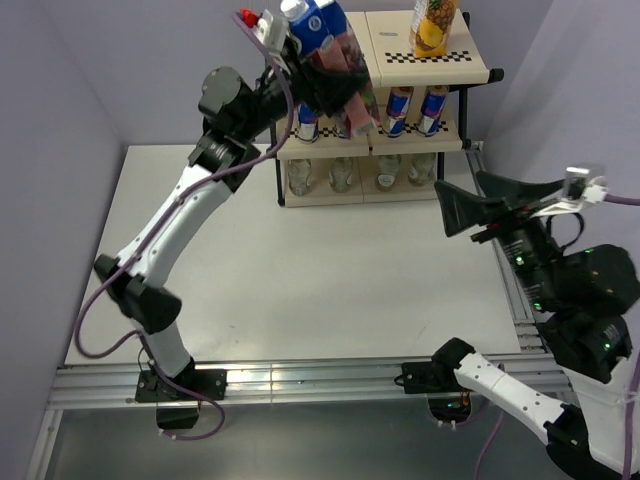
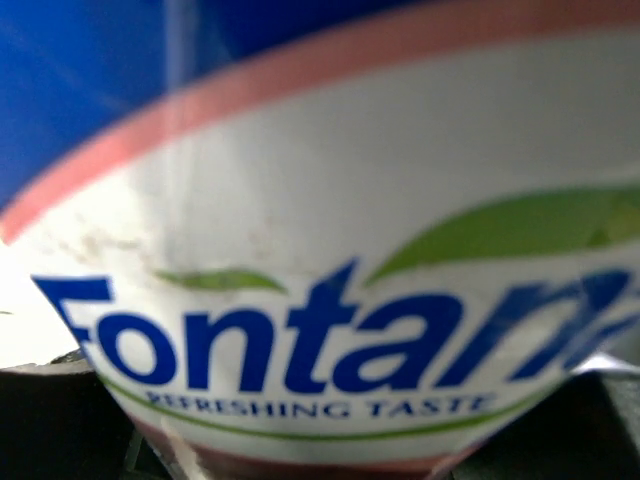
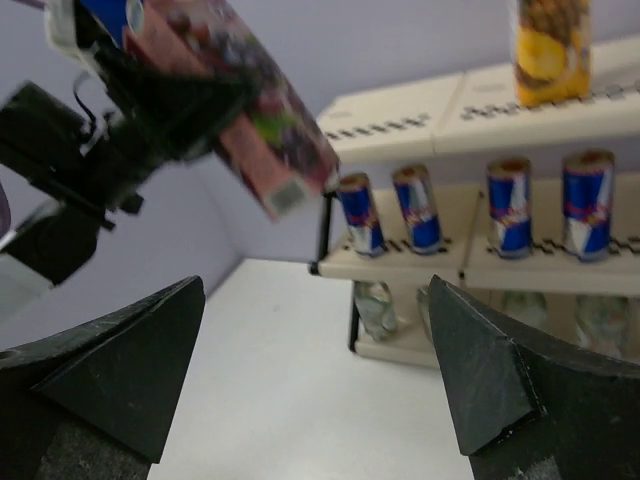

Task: Place and organize the beverage onto the shelf
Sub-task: Adjust the drink.

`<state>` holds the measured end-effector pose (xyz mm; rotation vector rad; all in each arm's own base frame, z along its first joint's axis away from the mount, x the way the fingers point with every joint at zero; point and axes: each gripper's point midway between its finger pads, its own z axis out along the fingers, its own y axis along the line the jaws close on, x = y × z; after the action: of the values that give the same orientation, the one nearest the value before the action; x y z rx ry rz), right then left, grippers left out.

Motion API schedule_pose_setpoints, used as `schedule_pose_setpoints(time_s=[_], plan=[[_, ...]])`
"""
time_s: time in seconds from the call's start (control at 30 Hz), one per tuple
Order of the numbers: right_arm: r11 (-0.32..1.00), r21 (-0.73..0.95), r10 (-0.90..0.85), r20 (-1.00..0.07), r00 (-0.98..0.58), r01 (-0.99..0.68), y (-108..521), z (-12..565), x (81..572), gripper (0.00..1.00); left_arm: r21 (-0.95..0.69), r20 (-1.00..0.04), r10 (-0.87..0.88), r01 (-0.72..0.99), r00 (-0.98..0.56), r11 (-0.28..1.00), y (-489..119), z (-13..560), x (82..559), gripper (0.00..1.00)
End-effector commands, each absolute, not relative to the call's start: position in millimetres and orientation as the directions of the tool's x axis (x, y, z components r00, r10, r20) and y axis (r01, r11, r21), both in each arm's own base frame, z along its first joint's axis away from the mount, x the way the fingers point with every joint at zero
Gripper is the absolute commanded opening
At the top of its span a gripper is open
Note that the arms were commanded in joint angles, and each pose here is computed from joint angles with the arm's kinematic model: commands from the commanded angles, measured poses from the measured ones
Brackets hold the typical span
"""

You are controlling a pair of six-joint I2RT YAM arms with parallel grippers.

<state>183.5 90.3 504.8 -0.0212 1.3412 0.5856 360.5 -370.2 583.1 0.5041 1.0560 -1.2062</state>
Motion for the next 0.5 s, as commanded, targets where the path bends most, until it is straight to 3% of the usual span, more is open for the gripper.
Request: schedule_pose_setpoints(time_s=[0.0, 0.17, 0.3, 0.47], plan=[[0.799, 0.281, 0.367, -0.928, 0.061, -0.532, 112.8, 522.5, 170.4, 1.00, 0.096, -0.766, -0.626, 0.989, 0.148, 0.116, -325.3, 678.9, 191.5, 0.01], [0.512, 0.135, 0.243, -0.970, -0.007, -0.849, 183.1, 527.5, 132.2, 1.00, 0.101, -0.878, -0.478, 0.986, 0.026, -0.132, -343.5, 614.1, 145.1, 0.01], [0.495, 0.134, 0.262, -0.965, 0.000, -0.859, 192.0, 532.8, 139.9, 1.00, 0.123, -0.927, -0.376, 0.960, 0.019, -0.253, -343.1, 564.2, 111.4, 0.01], [0.311, 0.105, 0.279, -0.960, -0.015, -0.945, 216.6, 539.5, 120.7, 1.00, 0.074, -0.954, -0.299, 0.938, -0.032, -0.339, -347.2, 531.2, 87.0, 0.01]])
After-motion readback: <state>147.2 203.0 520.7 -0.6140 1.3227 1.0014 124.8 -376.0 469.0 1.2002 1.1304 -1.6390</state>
